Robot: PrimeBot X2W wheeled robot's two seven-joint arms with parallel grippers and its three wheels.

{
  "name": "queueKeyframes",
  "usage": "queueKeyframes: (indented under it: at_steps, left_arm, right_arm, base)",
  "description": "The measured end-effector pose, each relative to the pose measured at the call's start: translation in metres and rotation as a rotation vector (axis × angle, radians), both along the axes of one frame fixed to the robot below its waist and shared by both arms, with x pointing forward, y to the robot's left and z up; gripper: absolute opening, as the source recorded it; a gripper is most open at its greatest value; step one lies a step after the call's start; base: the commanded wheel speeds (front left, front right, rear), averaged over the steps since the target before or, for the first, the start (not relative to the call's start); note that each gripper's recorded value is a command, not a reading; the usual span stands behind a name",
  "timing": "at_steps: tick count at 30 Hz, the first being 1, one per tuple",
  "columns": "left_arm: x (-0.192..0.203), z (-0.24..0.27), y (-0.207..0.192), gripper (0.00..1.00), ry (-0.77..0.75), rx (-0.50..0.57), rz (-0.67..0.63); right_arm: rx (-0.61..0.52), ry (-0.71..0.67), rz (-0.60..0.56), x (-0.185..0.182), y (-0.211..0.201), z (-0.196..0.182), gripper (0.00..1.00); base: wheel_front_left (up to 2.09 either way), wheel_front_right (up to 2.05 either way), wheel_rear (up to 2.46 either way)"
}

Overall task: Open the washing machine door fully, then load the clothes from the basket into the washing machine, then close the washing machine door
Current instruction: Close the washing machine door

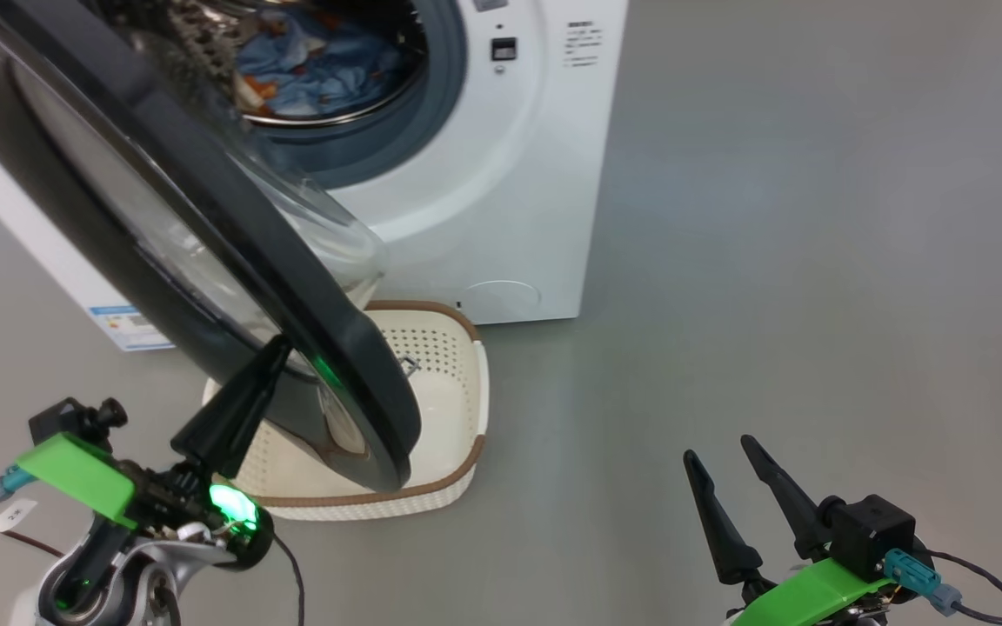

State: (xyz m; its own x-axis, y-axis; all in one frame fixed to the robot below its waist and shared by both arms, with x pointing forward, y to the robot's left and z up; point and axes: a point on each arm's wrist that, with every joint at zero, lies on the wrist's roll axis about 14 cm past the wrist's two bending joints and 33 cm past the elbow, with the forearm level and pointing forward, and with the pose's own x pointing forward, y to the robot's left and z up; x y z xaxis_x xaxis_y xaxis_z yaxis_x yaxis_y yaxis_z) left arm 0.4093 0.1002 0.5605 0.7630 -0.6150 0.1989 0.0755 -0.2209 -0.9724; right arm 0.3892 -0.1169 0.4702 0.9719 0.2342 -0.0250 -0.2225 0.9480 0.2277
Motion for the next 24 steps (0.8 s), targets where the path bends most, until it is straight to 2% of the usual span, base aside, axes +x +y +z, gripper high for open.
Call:
queueKeyframes:
  at_steps: [5,17,24]
  left_arm:
    - [0.017,0.002,-0.012,0.0,0.006,-0.045,0.001]
    - [0.042,0.003,-0.037,0.0,0.005,-0.073,-0.016]
    - [0.044,0.003,-0.034,0.0,0.002,-0.073,0.013]
  right_arm:
    - [-0.005,0.003,-0.048,-0.004,-0.016,0.0,1.0]
    - [-0.012,0.003,-0.134,-0.013,-0.044,0.0,1.0]
    - [-0.009,0.0,-0.143,-0.013,-0.046,0.001,1.0]
  base:
    - [0.0,0.0,0.0]
    - [0.0,0.0,0.0]
    - [0.0,0.0,0.0]
